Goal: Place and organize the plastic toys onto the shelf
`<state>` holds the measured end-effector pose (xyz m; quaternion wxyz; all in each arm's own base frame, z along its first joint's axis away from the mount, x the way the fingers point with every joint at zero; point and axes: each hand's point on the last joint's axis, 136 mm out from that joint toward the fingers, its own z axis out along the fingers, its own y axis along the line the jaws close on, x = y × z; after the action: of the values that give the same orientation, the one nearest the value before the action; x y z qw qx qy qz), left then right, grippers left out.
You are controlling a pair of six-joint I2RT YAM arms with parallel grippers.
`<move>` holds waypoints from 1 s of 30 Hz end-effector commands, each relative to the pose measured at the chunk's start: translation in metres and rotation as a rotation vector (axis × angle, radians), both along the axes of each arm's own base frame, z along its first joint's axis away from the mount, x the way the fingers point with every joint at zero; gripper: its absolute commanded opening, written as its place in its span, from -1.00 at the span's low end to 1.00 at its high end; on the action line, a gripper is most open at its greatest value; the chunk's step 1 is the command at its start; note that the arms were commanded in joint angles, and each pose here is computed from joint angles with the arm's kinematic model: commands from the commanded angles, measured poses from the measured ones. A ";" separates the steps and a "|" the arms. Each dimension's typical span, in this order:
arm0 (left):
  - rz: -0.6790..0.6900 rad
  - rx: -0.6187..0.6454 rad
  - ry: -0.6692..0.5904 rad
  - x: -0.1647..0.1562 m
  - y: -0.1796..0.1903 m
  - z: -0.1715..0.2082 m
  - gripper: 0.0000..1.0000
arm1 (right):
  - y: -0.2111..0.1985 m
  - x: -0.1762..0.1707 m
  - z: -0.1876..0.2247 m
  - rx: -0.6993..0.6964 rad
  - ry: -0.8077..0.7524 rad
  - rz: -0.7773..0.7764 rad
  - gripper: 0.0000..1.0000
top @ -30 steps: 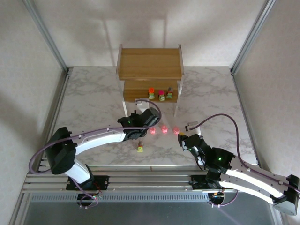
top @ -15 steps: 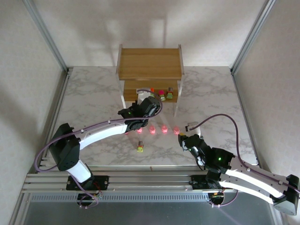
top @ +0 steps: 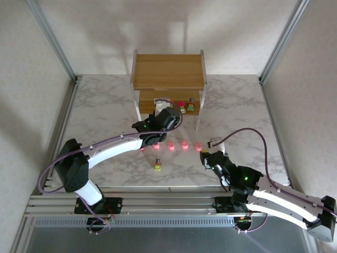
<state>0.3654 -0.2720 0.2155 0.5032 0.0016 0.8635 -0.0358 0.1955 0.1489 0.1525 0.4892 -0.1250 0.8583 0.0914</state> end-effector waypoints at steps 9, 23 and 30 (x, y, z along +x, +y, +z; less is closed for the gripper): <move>-0.015 -0.050 -0.046 -0.006 0.011 0.039 -0.32 | 0.059 -0.001 0.015 0.166 0.095 0.119 -0.13; 0.019 -0.100 0.029 -0.058 0.062 -0.023 -0.32 | 0.059 -0.010 -0.002 0.121 0.155 0.122 -0.13; 0.048 -0.116 0.064 -0.083 0.084 -0.057 -0.32 | 0.044 -0.014 -0.012 0.063 0.168 0.106 -0.13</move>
<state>0.2899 -0.1920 0.1629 0.4741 -0.0296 0.8780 -0.0592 0.1844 0.2019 0.1425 0.4137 -0.1458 0.8823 0.1706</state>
